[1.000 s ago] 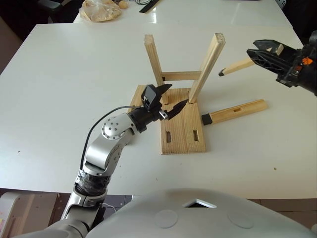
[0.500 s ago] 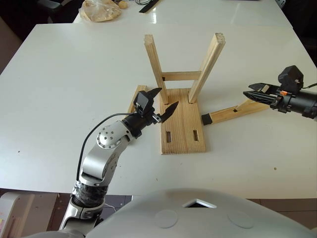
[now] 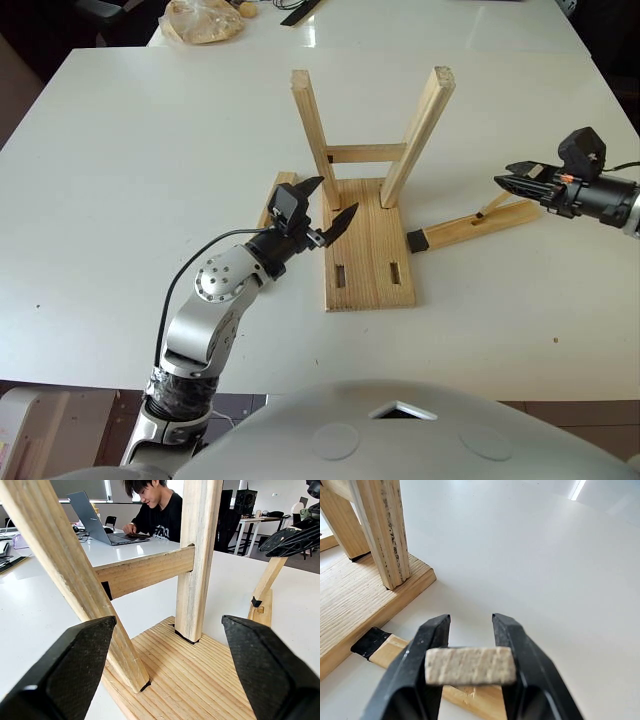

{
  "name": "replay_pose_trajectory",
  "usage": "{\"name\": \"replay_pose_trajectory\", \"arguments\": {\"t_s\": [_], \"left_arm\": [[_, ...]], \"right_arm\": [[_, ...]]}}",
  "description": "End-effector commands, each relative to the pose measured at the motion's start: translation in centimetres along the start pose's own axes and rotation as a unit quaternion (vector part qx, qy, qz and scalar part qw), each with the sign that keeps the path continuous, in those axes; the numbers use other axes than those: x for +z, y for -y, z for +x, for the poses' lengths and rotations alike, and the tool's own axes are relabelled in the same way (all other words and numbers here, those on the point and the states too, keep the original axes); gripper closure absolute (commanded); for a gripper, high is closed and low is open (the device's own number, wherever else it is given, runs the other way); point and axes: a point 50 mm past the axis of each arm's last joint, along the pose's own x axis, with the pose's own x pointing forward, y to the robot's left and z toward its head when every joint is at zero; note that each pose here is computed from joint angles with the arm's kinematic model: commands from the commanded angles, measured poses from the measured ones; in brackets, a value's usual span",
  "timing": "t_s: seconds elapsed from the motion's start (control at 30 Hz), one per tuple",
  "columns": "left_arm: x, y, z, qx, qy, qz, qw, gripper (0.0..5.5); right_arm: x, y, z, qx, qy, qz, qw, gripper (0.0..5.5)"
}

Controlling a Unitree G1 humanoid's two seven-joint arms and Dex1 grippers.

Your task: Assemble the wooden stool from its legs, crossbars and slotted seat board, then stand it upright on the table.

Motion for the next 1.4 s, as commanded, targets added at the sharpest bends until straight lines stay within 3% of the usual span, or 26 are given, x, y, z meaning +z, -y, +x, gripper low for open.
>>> {"name": "replay_pose_trajectory", "arguments": {"t_s": [0.03, 0.97, 1.4], "left_arm": [[-0.2, 0.1, -0.1, 0.008, -0.006, 0.003, 1.000, 1.58], [-0.5, 0.0, -0.3, 0.017, -0.011, 0.004, 1.000, 1.58], [-0.8, 0.0, -0.3, 0.009, -0.018, 0.005, 1.000, 1.58]], "right_arm": [[0.9, -0.3, -0.1, -0.002, -0.002, -0.009, 1.000, 4.17], [0.5, -2.1, -0.1, 0.014, -0.022, -0.009, 1.000, 4.17], [-1.9, -1.3, 0.3, -0.028, -0.059, -0.011, 0.998, 4.17]]}}
